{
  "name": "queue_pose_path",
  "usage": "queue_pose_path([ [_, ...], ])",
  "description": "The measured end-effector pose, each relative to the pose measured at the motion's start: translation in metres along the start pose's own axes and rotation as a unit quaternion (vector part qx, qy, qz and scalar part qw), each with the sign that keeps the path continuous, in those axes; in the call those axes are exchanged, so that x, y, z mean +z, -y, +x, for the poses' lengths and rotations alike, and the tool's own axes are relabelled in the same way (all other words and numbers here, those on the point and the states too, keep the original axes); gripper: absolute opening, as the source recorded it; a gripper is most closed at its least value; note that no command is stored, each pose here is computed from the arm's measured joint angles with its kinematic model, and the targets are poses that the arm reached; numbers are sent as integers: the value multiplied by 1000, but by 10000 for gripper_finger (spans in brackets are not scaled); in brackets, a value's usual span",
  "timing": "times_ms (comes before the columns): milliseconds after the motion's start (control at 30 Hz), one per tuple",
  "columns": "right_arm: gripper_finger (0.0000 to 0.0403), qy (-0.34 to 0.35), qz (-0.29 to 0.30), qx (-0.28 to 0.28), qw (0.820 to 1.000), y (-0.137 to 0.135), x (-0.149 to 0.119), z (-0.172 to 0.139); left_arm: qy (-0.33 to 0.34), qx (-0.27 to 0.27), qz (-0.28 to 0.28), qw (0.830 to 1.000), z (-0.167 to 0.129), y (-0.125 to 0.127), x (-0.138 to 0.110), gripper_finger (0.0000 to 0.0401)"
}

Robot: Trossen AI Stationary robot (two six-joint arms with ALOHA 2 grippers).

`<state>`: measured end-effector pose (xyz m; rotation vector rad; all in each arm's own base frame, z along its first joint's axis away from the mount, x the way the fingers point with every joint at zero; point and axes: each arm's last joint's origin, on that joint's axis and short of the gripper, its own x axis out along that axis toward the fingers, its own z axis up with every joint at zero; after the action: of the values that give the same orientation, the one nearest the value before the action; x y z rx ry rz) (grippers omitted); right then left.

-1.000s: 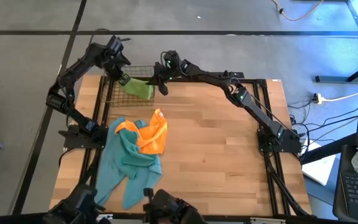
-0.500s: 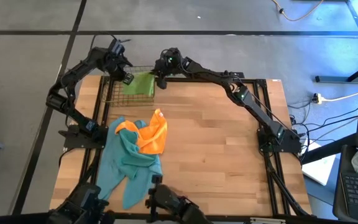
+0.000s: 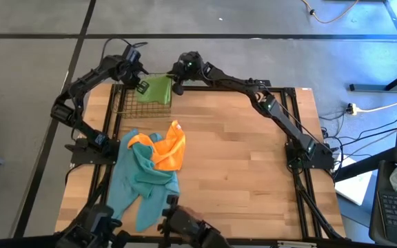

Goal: Fold microfiber towels
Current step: Put the folded green microfiber cloth into the wire basket

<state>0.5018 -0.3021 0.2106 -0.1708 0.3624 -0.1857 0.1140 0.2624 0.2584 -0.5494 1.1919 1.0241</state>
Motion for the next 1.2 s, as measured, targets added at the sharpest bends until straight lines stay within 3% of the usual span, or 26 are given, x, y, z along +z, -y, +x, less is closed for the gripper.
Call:
queue_pose_path([
  [133,85,18,65,32,997,-17,28,-9,-1,-16,-5,1000,-14,0,-4,3],
  [300,129,69,121,29,990,-17,91,-53,12,-22,0,1000,-30,1,-11,1],
  [433,161,112,127,59,984,-22,137,-93,-3,-34,15,999,-33,6,-15,1],
  [600,176,126,119,86,981,-25,169,-135,-16,-58,32,998,-32,8,-17,1],
  [800,171,119,121,87,982,-28,190,-170,-47,-181,1,982,-35,15,-25,0],
  [833,170,117,123,88,982,-29,191,-174,-44,-168,-2,985,-34,14,-24,1],
  [933,166,111,126,88,982,-29,194,-182,-26,-64,3,998,-30,8,-18,5],
  [1000,165,108,126,88,982,-30,196,-186,-12,-42,0,999,-26,4,-13,13],
  [1200,165,93,133,96,982,-33,197,-192,-60,-71,2,996,-9,4,-12,59],
])
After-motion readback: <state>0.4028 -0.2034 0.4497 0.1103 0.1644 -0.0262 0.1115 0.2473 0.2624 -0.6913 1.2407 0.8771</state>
